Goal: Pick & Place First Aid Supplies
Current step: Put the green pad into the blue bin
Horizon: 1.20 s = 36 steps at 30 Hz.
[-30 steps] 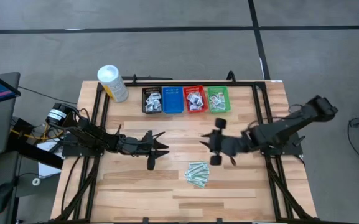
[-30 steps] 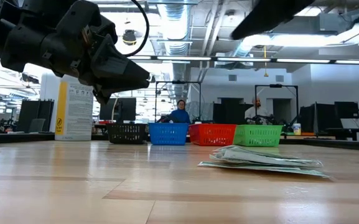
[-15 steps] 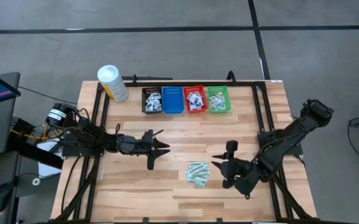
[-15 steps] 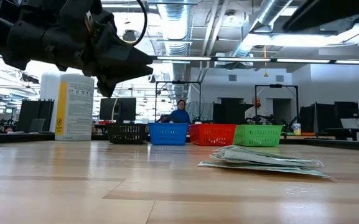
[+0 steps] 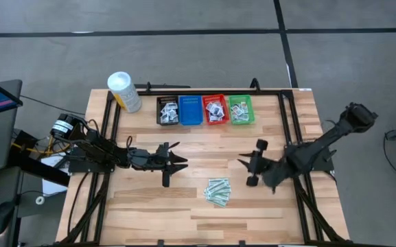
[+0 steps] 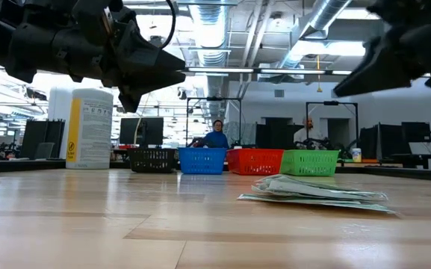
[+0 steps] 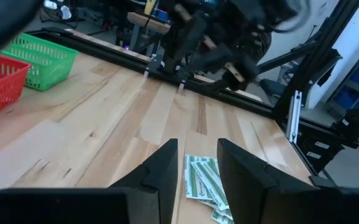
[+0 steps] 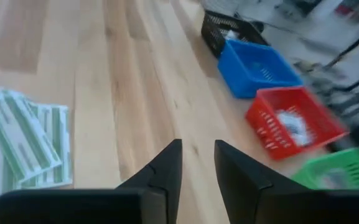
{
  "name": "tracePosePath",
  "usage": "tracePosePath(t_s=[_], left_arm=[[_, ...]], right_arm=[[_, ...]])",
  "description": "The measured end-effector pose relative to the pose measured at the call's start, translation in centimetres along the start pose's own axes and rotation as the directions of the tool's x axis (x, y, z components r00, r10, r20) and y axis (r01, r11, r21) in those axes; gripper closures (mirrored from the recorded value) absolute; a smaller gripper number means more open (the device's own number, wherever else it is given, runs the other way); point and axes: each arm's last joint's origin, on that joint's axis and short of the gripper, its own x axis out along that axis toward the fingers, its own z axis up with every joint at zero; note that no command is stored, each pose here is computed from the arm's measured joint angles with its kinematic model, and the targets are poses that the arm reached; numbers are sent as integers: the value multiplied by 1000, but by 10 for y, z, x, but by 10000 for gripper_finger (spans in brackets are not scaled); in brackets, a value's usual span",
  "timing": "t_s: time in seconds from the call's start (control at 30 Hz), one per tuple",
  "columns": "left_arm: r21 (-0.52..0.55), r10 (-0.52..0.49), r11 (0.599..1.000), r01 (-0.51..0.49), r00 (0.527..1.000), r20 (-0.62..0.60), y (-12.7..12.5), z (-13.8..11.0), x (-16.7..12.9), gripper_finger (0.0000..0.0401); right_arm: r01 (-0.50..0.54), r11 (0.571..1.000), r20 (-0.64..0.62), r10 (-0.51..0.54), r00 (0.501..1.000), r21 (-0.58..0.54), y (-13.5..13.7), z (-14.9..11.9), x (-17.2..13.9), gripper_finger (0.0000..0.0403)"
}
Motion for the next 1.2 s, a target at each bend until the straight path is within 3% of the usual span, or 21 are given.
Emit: tracePosePath(t_s=[0.13, 0.23, 0.33, 0.53, 0.8, 0.97, 1.2], left_arm=[[8, -1, 1000, 1, 1000, 3, 0, 0, 0, 289], [12, -1, 1000, 1, 1000, 4, 0, 0, 0, 289], [13, -2, 1000, 2, 1000, 4, 0, 0, 0, 289], [21, -26, 999, 26, 1000, -4, -1, 0, 0, 289], [113, -26, 993, 27, 1000, -5, -1, 0, 0, 289], [102, -26, 994, 27, 1000, -6, -1, 0, 0, 289], [122, -27, 992, 27, 1000, -5, -1, 0, 0, 289]], right_arm=[[-181, 972, 142, 160, 977, 147, -19, -15, 5, 332], [-383, 910, 326, 318, 890, 157, -29, -20, 6, 343], [-509, 852, 411, 422, 808, 125, -34, -28, 6, 348], [-526, 842, 396, 444, 804, 123, -35, -33, 12, 349], [-488, 865, 302, 438, 847, 117, -27, -43, 24, 349], [-484, 867, 239, 448, 861, 119, -19, -51, 32, 349], [-454, 891, 162, 448, 880, 6, -11, -58, 45, 349]])
